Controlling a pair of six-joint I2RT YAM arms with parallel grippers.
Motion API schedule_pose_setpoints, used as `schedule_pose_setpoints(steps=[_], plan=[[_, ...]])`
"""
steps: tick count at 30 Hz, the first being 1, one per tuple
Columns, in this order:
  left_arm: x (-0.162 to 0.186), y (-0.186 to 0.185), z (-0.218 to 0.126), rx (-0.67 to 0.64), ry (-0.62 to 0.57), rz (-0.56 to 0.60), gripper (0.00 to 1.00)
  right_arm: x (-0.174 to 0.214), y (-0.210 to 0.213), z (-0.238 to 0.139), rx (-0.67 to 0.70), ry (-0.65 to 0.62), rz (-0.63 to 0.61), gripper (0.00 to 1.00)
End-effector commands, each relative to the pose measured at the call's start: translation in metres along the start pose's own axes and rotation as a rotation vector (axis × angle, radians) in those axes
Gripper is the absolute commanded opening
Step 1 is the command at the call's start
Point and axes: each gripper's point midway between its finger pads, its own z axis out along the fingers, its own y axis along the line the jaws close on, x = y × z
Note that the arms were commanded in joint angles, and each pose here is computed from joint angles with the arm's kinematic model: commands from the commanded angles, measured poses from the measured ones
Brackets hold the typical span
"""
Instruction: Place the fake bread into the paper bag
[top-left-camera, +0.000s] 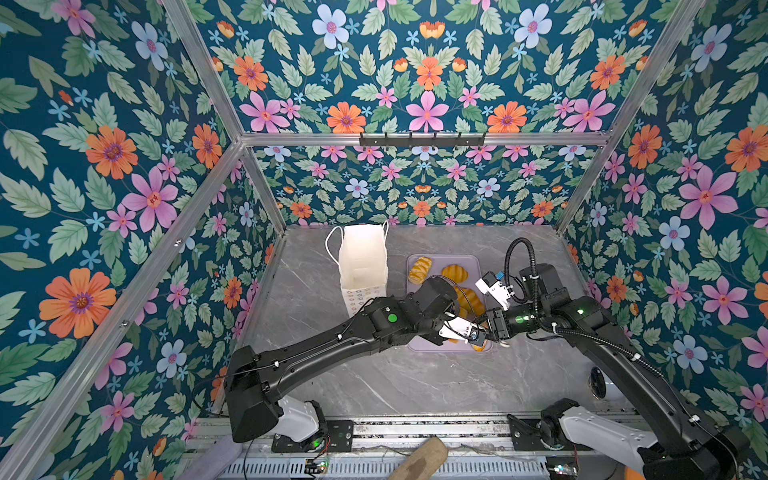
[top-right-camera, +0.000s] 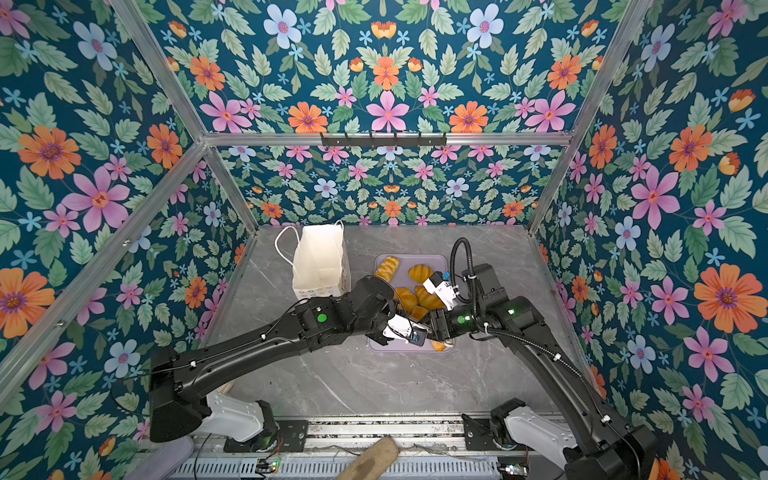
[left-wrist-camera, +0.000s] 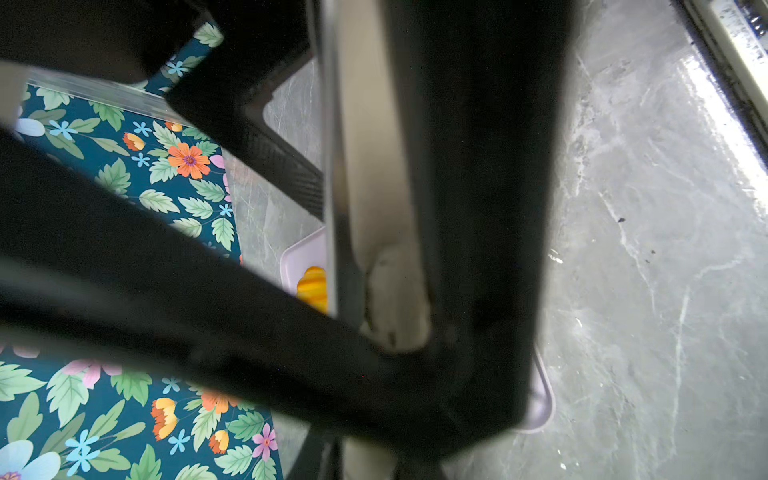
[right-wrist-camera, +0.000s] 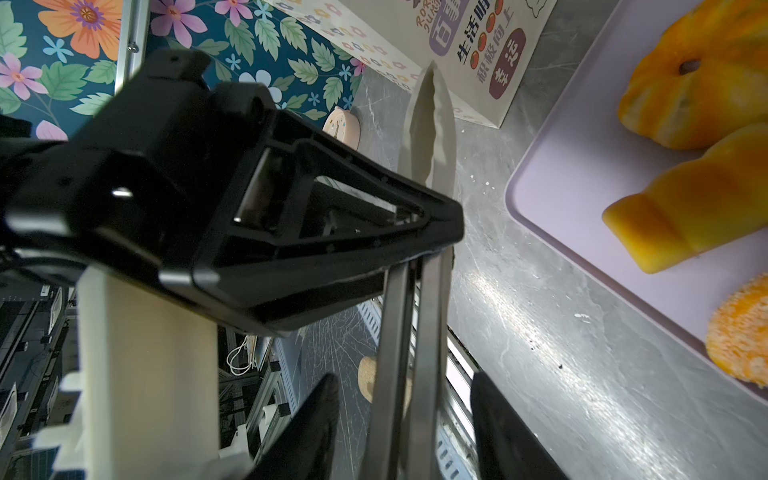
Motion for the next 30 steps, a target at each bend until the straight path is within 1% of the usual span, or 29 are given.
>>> schedule_pose_setpoints(steps=[1, 11, 14, 17, 22, 27, 30], plan=[[-0.004, 0.006, 0.002, -0.022, -0.011, -0.01, 0.04, -0.005, 0.017, 0.0, -0.085, -0.009, -0.041, 0.53], [-0.006, 0.001, 0.006, -0.005, -0.008, 0.005, 0.06, -0.006, 0.013, 0.003, -0.081, -0.003, -0.03, 0.5], [-0.002, -0.001, 0.01, 0.001, 0.015, 0.009, 0.05, -0.006, 0.014, 0.002, -0.083, -0.003, -0.032, 0.46], [-0.001, -0.002, 0.012, 0.004, 0.022, 0.008, 0.04, -0.007, 0.015, 0.002, -0.084, -0.006, -0.035, 0.44], [-0.007, 0.003, 0.012, 0.004, 0.0, -0.002, 0.05, -0.008, 0.016, 0.003, -0.097, -0.005, -0.032, 0.42], [-0.006, 0.002, 0.013, 0.005, 0.007, -0.003, 0.06, -0.006, 0.015, 0.004, -0.102, -0.001, -0.034, 0.42], [-0.004, 0.002, 0.015, 0.005, 0.018, -0.006, 0.06, -0.005, 0.014, 0.004, -0.102, 0.001, -0.033, 0.44]])
